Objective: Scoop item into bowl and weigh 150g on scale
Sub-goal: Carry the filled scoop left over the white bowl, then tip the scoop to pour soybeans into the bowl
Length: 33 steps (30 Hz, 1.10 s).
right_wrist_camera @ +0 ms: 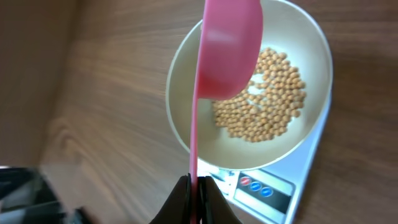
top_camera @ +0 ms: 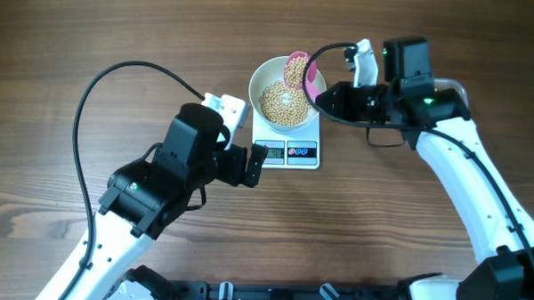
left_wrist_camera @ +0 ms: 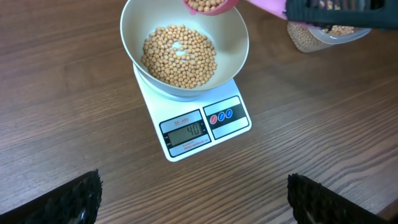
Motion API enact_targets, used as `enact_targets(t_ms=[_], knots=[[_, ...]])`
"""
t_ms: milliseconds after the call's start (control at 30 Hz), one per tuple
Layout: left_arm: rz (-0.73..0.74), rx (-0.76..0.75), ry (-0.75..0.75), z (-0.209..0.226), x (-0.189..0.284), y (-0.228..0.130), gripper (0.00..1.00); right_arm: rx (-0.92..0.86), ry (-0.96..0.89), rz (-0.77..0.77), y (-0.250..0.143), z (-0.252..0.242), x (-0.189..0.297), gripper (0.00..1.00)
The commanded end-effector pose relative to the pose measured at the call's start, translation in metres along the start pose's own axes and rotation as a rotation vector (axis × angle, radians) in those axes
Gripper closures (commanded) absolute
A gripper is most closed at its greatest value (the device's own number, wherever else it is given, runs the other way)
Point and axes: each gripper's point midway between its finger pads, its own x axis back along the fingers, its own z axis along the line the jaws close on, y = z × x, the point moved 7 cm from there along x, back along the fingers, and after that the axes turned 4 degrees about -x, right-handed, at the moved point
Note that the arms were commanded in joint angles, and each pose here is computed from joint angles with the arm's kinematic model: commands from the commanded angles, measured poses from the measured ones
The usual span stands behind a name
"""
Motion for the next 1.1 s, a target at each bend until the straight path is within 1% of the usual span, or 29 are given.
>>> enact_targets(t_ms=[0,67,133,267,500,700,933,1067], knots=[[-0.003,0.012,-0.009,0.0,0.0,0.002,0.0,0.172,-0.102,-0.05,0.006,0.009,0.001,0.95],[-0.003,0.012,-0.009,0.0,0.0,0.002,0.0,0.287,-0.162,-0.045,0.002,0.014,-0.004,0.95],[-0.003,0.012,-0.009,0.0,0.0,0.002,0.0,0.362,-0.215,-0.044,0.0,0.016,-0.008,0.95],[-0.003,0.012,-0.009,0.0,0.0,0.002,0.0,0.47,-0.325,-0.048,-0.001,0.018,-0.011,0.96],[-0.003,0.012,-0.009,0.0,0.0,0.002,0.0,0.521,-0.4,-0.054,0.0,0.015,-0.01,0.96],[-0.003,0.012,-0.009,0.0,0.0,0.002,0.0,0.616,-0.417,-0.041,0.001,0.014,-0.01,0.96],[-0.003,0.012,-0.009,0.0,0.0,0.002,0.0,0.662,-0.414,-0.103,0.01,0.021,-0.006,0.96],[-0.003,0.012,-0.009,0.0,0.0,0.002,0.0,0.765,-0.411,-0.108,0.007,0.035,-0.003,0.95]])
